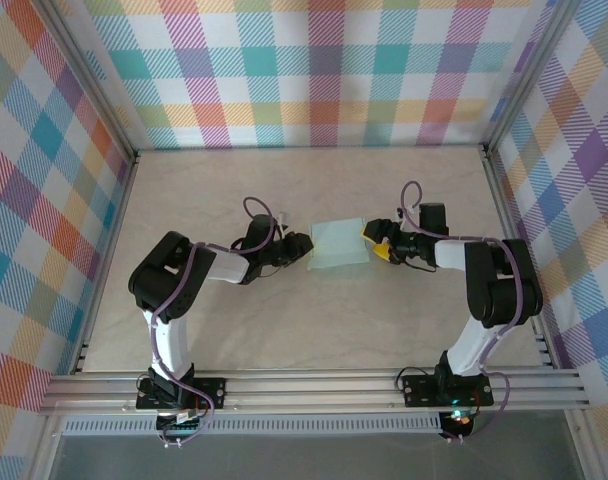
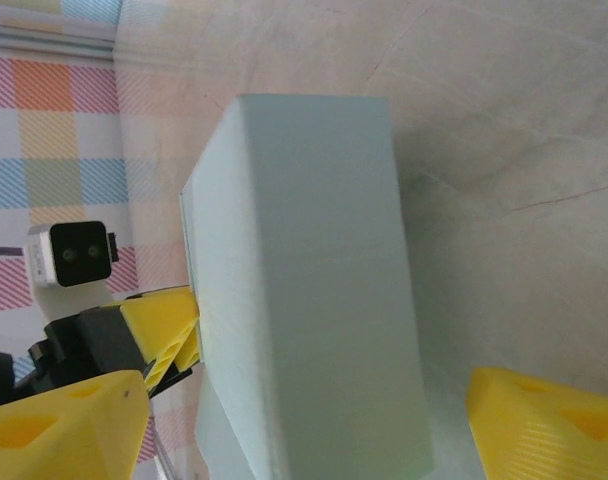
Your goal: Fold the paper box
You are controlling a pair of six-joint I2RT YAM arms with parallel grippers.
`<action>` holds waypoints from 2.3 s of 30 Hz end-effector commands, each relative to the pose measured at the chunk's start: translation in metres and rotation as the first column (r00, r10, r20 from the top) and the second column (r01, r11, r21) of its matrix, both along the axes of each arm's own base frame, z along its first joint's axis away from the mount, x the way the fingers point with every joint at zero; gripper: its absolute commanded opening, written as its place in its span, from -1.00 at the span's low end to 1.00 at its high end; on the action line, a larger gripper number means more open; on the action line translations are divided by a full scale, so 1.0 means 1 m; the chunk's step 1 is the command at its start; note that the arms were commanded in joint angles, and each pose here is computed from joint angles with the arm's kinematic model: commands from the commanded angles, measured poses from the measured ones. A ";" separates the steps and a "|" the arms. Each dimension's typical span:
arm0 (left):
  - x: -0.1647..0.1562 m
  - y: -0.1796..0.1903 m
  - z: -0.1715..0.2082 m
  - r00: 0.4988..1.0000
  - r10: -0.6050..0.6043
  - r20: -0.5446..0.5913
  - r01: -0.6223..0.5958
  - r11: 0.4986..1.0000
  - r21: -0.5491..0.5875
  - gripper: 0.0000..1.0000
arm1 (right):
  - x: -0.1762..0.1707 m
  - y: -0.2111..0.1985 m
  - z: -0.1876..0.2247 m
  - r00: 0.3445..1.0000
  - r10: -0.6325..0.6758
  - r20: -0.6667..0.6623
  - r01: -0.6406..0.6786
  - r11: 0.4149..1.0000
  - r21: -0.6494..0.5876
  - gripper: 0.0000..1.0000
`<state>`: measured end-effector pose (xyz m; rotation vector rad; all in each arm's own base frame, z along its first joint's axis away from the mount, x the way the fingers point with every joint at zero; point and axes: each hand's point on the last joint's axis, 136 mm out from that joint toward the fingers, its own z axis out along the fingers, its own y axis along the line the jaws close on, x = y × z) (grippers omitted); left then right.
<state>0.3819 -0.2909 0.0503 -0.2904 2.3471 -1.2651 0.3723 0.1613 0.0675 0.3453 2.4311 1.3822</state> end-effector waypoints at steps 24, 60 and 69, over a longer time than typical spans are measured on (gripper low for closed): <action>-0.018 0.023 -0.065 0.979 0.013 -0.204 0.007 0.995 0.095 -0.40 | -0.001 0.031 0.022 0.987 0.158 0.039 -0.163 0.954 0.251 -0.11; -0.027 -0.024 0.081 0.396 -0.819 0.416 -0.676 0.047 0.736 0.65 | 0.004 0.008 0.067 0.998 0.060 0.008 -0.059 0.946 0.318 -0.12; -0.016 -0.029 0.081 0.413 -0.817 0.402 -0.718 -0.020 0.696 0.51 | 0.000 0.009 0.068 0.998 0.069 0.014 -0.070 0.942 0.329 -0.13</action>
